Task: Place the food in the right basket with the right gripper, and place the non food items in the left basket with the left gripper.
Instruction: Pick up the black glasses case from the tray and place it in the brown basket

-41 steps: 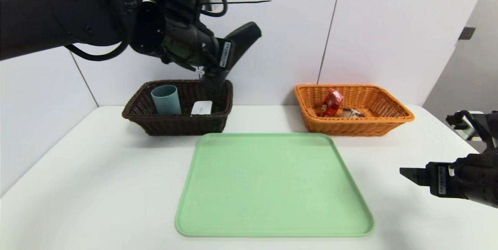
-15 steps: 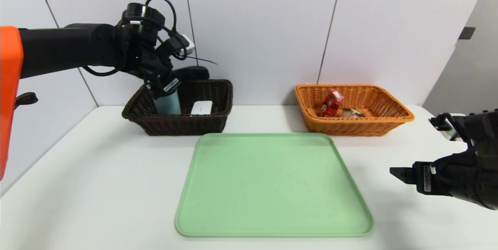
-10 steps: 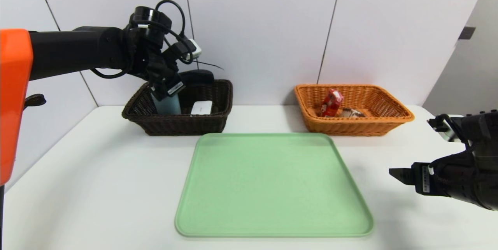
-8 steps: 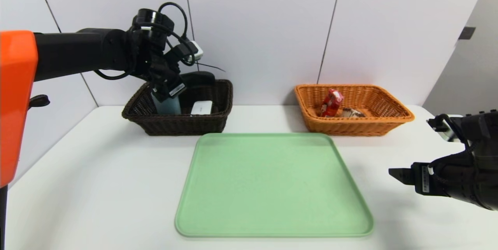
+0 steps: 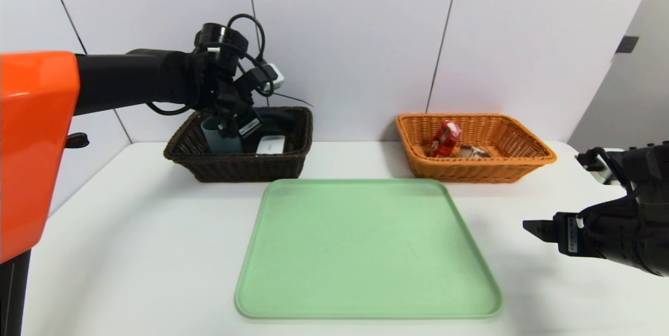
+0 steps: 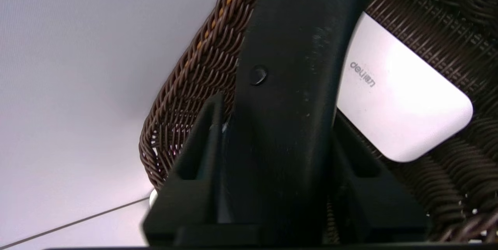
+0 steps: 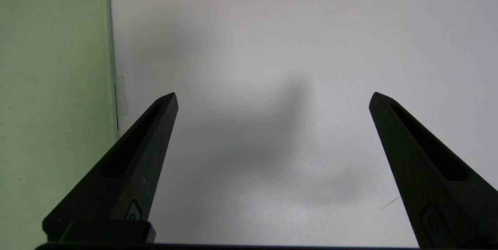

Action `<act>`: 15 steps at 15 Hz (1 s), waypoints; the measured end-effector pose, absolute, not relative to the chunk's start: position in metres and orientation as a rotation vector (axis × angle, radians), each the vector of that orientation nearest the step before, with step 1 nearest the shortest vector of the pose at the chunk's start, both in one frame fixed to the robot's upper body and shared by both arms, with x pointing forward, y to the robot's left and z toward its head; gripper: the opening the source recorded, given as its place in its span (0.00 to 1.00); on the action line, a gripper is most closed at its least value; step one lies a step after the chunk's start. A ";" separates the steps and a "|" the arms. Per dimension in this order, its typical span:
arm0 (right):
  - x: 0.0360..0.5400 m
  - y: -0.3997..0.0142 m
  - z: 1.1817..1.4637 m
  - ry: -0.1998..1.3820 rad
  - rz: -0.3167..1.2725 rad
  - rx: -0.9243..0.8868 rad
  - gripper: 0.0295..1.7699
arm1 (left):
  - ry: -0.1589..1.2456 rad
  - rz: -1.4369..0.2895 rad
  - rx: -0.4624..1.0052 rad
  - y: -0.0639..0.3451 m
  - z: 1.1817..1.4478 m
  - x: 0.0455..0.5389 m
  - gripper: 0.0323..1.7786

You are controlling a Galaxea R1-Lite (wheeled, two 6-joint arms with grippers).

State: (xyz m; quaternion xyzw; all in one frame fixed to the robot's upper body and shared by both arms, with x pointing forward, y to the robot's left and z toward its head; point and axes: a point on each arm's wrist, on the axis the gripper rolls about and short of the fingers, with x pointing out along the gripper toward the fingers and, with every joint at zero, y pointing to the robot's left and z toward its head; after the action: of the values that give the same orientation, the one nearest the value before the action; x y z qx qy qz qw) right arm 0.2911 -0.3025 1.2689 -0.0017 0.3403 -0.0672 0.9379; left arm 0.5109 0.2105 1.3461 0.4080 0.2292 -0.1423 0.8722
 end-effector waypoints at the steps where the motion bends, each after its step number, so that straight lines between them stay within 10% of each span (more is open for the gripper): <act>1: 0.291 -0.303 1.269 0.695 -0.139 -0.003 0.96 | 0.472 -0.297 0.851 0.209 1.345 0.512 0.52; 15: 0.290 -0.301 1.270 0.688 -0.127 -0.006 0.96 | 0.196 -0.171 0.791 0.213 1.408 0.494 0.88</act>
State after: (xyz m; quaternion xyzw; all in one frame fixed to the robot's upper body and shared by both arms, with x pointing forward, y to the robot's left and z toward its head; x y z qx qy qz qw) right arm 0.2900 -0.3008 1.2703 -0.0031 0.3370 -0.0623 0.9394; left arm 0.4935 0.2126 1.4081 0.3843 0.0950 -0.0832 0.9145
